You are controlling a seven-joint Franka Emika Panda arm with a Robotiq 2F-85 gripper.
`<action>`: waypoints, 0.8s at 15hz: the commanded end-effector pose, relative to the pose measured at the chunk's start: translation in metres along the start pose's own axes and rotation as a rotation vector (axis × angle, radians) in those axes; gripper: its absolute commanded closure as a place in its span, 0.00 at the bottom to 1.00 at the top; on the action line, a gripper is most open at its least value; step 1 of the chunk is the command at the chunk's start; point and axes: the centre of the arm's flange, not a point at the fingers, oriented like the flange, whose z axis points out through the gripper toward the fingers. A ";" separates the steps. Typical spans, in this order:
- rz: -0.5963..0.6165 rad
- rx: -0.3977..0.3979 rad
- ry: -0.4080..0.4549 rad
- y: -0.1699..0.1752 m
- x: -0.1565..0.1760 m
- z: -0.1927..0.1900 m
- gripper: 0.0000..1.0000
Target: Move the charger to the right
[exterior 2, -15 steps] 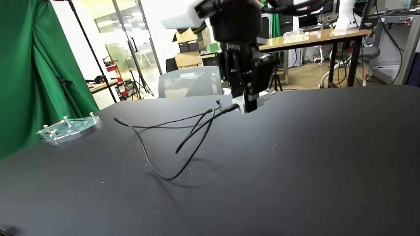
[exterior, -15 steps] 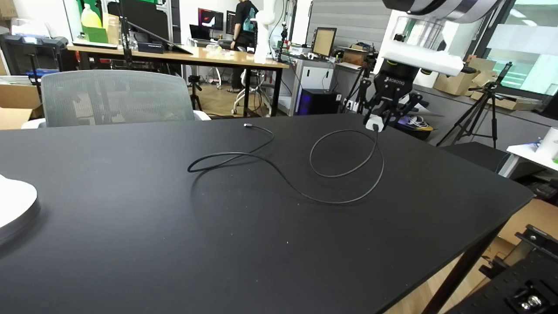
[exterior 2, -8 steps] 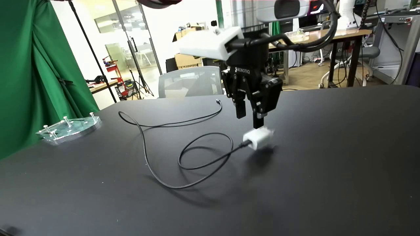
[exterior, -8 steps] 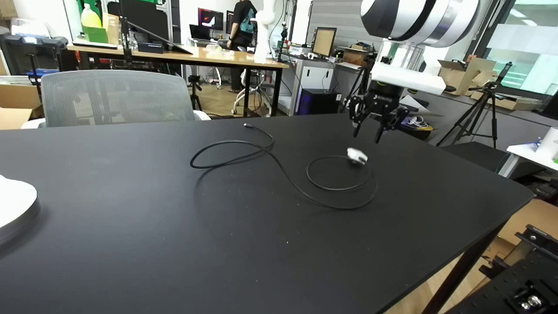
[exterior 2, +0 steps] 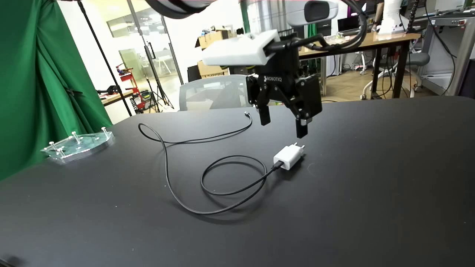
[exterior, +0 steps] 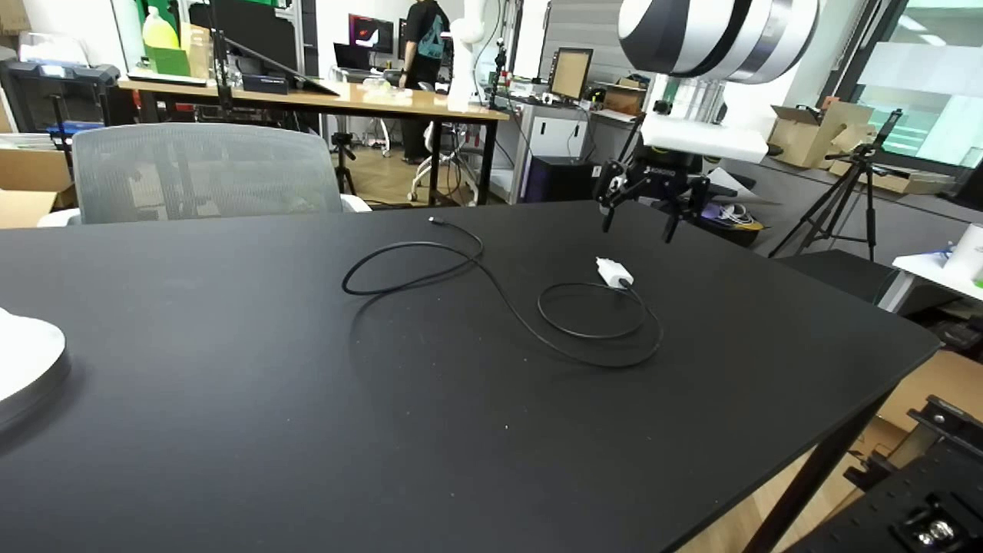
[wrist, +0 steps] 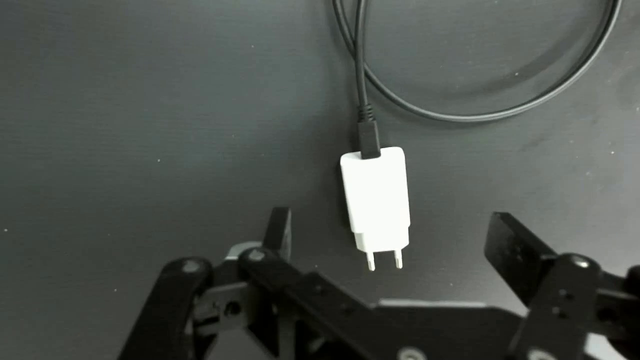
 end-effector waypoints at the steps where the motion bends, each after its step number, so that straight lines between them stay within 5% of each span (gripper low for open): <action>1: -0.061 -0.060 0.034 -0.026 0.017 -0.025 0.00; 6: -0.144 -0.038 0.052 -0.099 0.061 -0.053 0.00; 12: -0.345 0.040 -0.070 -0.190 0.031 -0.040 0.00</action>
